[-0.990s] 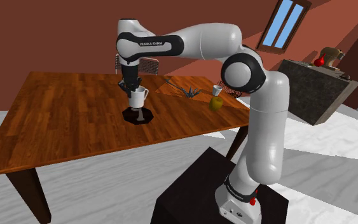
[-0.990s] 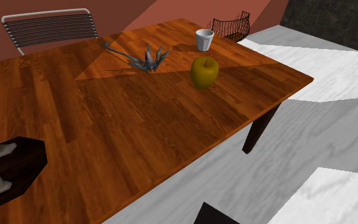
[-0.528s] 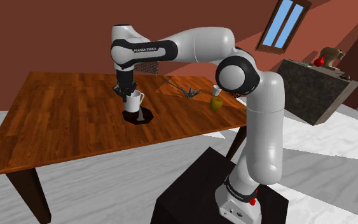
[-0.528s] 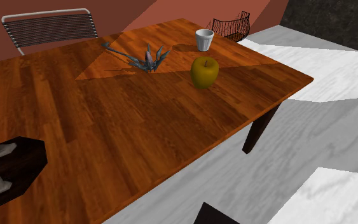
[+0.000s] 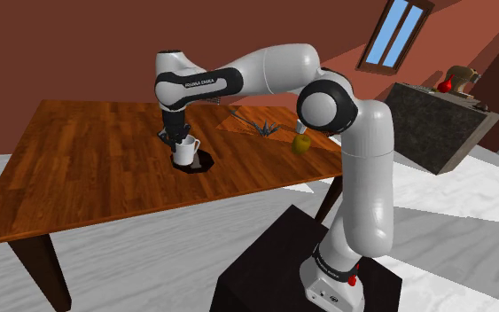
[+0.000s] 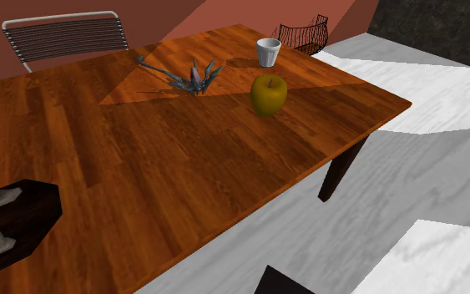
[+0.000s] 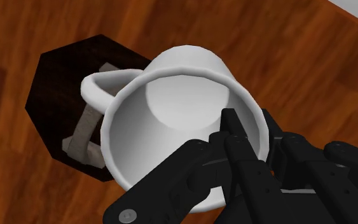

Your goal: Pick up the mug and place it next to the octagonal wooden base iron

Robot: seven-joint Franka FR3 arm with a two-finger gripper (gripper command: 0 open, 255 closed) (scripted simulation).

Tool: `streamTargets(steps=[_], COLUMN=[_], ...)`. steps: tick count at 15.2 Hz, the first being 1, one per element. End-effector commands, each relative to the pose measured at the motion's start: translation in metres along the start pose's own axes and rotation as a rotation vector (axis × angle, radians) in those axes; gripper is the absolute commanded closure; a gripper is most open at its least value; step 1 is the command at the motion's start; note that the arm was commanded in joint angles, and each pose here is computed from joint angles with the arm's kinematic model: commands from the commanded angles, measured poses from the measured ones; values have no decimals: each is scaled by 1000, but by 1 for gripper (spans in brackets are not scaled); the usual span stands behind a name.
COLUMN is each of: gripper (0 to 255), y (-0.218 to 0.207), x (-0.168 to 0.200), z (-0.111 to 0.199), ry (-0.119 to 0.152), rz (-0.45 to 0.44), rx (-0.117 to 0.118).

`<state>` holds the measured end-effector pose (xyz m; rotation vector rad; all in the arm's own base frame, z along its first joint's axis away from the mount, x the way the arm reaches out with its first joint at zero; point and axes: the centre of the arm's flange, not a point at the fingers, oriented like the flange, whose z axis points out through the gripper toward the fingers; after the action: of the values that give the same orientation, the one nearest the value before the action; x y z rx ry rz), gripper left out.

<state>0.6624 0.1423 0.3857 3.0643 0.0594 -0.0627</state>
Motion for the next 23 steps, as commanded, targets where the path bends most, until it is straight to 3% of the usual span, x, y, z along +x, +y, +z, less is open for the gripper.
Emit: streamTargets(steps=[1, 17, 23], gripper=[255, 255, 255], y=[-1, -7, -7], x=[0, 4, 4], z=[9, 93, 93], ry=[1, 1, 1], rz=[0, 0, 0], rx=[0, 0, 0])
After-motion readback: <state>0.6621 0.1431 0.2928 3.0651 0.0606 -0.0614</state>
